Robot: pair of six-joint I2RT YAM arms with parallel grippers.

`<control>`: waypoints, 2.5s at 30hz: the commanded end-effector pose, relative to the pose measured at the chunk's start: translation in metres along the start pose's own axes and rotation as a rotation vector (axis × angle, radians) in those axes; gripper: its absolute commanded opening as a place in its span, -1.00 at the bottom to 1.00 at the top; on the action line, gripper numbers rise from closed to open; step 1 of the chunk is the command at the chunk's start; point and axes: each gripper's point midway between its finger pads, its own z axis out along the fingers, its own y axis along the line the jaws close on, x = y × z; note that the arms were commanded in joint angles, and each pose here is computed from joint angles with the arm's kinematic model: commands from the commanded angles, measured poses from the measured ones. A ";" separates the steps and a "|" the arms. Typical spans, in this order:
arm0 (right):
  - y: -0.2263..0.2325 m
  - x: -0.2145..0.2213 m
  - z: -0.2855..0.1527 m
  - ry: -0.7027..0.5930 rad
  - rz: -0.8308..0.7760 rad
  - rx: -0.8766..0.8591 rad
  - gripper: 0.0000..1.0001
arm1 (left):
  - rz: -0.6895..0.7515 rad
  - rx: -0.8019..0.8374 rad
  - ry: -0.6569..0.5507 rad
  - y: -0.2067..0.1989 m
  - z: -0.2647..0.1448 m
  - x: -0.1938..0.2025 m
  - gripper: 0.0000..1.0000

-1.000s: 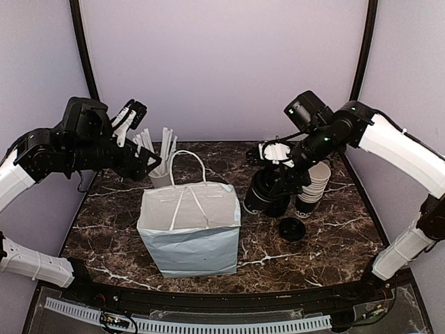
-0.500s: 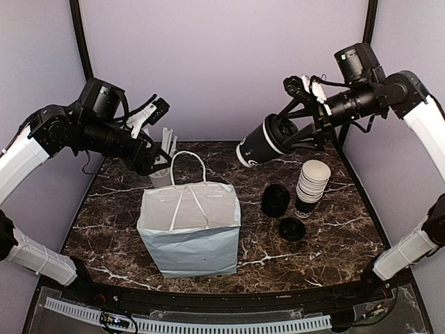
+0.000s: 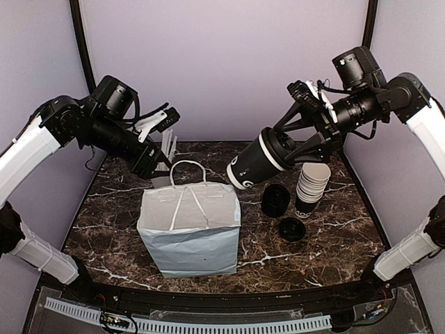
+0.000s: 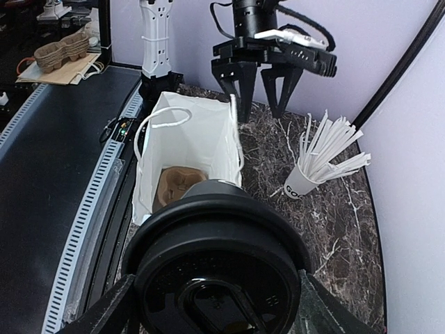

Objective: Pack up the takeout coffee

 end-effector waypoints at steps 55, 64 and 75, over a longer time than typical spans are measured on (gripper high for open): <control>0.005 0.009 0.150 0.388 -0.353 -0.026 0.16 | -0.070 0.051 -0.146 -0.024 -0.007 -0.007 -1.00; 0.036 0.037 0.156 0.500 -0.374 -0.057 0.11 | -0.040 0.036 -0.128 -0.030 0.011 -0.011 -0.62; 0.073 0.080 0.138 0.680 -0.513 0.014 0.04 | 0.016 0.173 -0.391 -0.058 -0.041 -0.048 0.07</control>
